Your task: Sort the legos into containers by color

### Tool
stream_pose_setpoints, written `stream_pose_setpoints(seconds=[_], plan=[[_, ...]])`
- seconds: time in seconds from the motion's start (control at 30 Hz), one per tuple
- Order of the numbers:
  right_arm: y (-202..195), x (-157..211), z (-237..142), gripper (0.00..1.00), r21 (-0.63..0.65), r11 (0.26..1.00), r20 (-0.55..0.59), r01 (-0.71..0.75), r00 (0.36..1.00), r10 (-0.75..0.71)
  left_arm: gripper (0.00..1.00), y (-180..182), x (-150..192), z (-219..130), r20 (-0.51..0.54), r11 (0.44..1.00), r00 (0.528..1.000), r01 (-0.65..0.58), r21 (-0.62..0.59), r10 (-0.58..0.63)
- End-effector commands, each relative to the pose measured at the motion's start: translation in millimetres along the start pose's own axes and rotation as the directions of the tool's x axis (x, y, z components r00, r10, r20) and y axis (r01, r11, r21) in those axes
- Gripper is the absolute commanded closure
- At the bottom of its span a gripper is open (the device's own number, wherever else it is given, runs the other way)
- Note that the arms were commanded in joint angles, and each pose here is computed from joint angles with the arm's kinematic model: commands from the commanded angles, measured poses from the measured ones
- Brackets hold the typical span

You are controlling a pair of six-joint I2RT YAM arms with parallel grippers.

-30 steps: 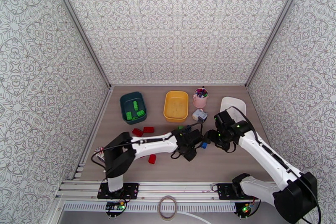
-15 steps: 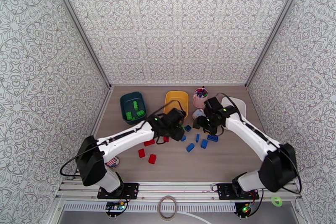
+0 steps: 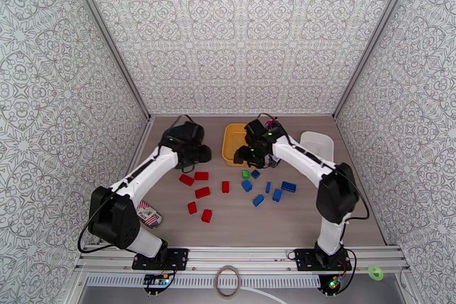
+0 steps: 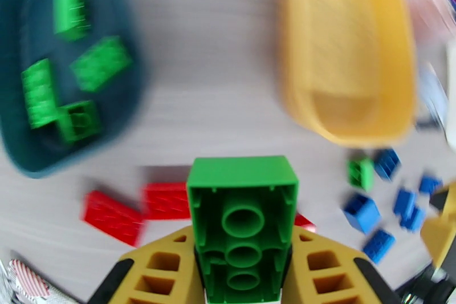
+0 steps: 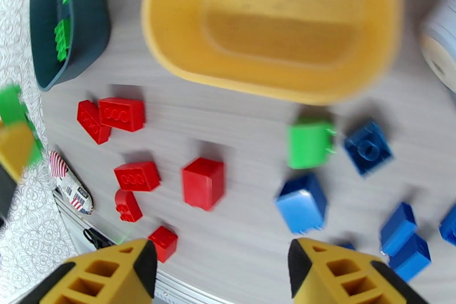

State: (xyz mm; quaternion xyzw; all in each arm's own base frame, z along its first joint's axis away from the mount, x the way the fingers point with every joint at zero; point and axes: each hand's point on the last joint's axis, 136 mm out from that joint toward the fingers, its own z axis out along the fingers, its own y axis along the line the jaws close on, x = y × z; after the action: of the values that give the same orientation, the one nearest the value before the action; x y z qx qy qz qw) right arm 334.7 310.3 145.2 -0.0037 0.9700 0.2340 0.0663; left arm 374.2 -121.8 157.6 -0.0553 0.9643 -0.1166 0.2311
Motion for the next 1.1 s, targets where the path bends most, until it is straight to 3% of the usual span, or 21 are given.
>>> stream_pose_setpoints(seconds=[0.0,0.33,0.53,0.6,0.8,1.07], plan=[[11.6,0.8,5.6,0.35,0.009,0.999,-0.035,0.044,0.998,-0.044,0.72,23.2,-16.1,6.8,-0.023,0.997,0.997,0.072,-0.014,-0.072],[5.3,-8.0,20.4,0.34,0.086,0.993,-0.070,0.083,0.995,-0.077,0.65,86.2,-56.6,42.1,-0.064,0.985,0.987,0.139,-0.105,-0.146],[-2.5,-8.2,19.0,0.33,0.126,0.988,-0.065,0.092,0.994,-0.084,0.28,95.2,-70.4,41.5,-0.055,0.983,0.987,0.144,-0.111,-0.151],[-6.6,-6.8,19.0,0.33,0.141,0.986,-0.065,0.094,0.994,-0.086,0.22,91.9,-73.6,34.8,-0.041,0.985,0.988,0.142,-0.099,-0.146],[-18.4,-3.6,15.3,0.33,0.186,0.977,-0.055,0.104,0.994,-0.096,0.22,71.8,-65.9,12.9,-0.013,0.991,0.994,0.109,-0.074,-0.110],[-42.8,-0.5,-0.8,0.39,0.220,0.974,-0.009,0.054,0.999,-0.054,0.22,1.0,-3.1,2.8,-0.059,0.999,0.997,0.045,-0.009,-0.046]])
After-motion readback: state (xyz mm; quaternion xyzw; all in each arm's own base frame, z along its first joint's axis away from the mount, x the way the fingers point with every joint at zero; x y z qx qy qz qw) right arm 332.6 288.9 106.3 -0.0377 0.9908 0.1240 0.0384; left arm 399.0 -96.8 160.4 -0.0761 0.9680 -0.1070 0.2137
